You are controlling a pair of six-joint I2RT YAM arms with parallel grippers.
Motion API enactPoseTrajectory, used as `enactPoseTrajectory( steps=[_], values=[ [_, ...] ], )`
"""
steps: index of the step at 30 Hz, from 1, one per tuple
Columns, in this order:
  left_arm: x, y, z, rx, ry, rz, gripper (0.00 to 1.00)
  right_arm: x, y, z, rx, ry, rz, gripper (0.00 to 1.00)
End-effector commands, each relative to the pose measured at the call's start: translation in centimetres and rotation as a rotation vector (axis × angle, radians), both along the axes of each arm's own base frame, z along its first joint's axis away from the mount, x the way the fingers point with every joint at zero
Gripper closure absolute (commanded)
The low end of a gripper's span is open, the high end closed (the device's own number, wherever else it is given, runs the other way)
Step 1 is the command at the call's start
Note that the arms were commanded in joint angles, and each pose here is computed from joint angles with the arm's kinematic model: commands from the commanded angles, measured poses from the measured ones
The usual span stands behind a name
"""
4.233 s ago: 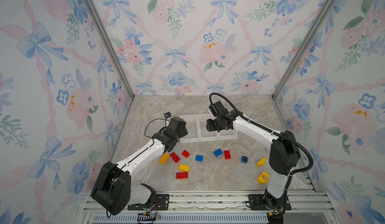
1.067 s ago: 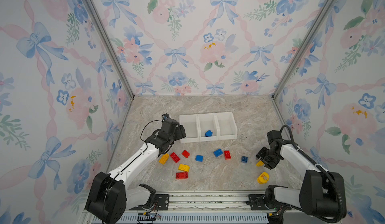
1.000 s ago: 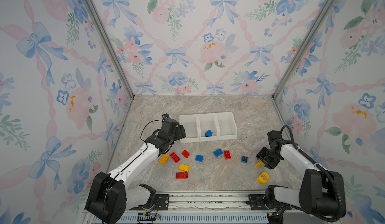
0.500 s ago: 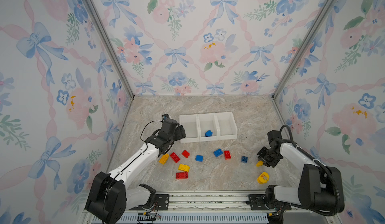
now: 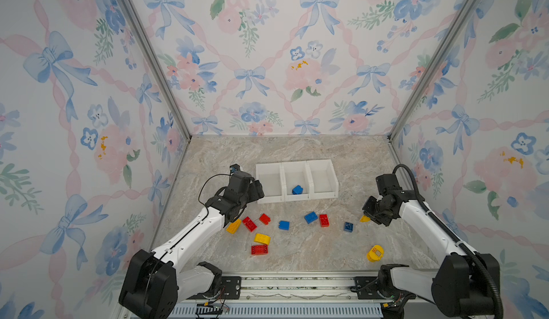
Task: Sort the legos into containers by color
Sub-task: 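Release the yellow brick from the right gripper into the end compartment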
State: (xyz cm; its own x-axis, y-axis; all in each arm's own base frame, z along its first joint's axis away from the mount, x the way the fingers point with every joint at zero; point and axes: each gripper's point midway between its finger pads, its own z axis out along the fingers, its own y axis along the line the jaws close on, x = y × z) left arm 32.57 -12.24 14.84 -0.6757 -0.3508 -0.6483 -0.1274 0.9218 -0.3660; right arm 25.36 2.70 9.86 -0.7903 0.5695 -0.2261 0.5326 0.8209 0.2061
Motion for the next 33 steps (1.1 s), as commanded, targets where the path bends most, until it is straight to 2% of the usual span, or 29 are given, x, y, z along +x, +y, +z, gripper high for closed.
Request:
enactPoseTrajectory(
  steps=[1, 8, 15, 17, 18, 26, 33],
  values=[
    [-0.3, 0.7, -0.2, 0.000, -0.005, 0.021, 0.12, 1.3, 1.6, 2.9, -0.042, -0.057, 0.071, 0.77],
    [-0.8, 1.3, -0.8, 0.002, 0.006, 0.023, 0.12, 5.8, 7.5, 7.0, -0.109, -0.161, 0.295, 0.77],
    [-1.0, 2.1, -1.0, -0.002, 0.006, 0.031, 0.12, 9.7, 13.1, 7.7, -0.161, -0.184, 0.511, 0.78],
    [-0.9, 2.2, -0.8, -0.005, 0.001, 0.034, 0.12, 10.7, 13.8, 7.2, -0.168, -0.182, 0.533, 0.78],
    [-1.5, 2.5, -1.8, 0.005, 0.022, 0.035, 0.12, 11.2, 14.1, 7.4, -0.165, -0.196, 0.539, 0.78],
    [-2.2, 3.3, -2.2, -0.005, 0.021, 0.051, 0.12, 14.7, 16.1, 3.4, -0.179, -0.134, 0.594, 0.78],
    [-2.4, 3.5, -2.2, -0.012, 0.016, 0.065, 0.12, 16.4, 16.3, 0.1, -0.181, -0.076, 0.584, 0.78]
  ],
)
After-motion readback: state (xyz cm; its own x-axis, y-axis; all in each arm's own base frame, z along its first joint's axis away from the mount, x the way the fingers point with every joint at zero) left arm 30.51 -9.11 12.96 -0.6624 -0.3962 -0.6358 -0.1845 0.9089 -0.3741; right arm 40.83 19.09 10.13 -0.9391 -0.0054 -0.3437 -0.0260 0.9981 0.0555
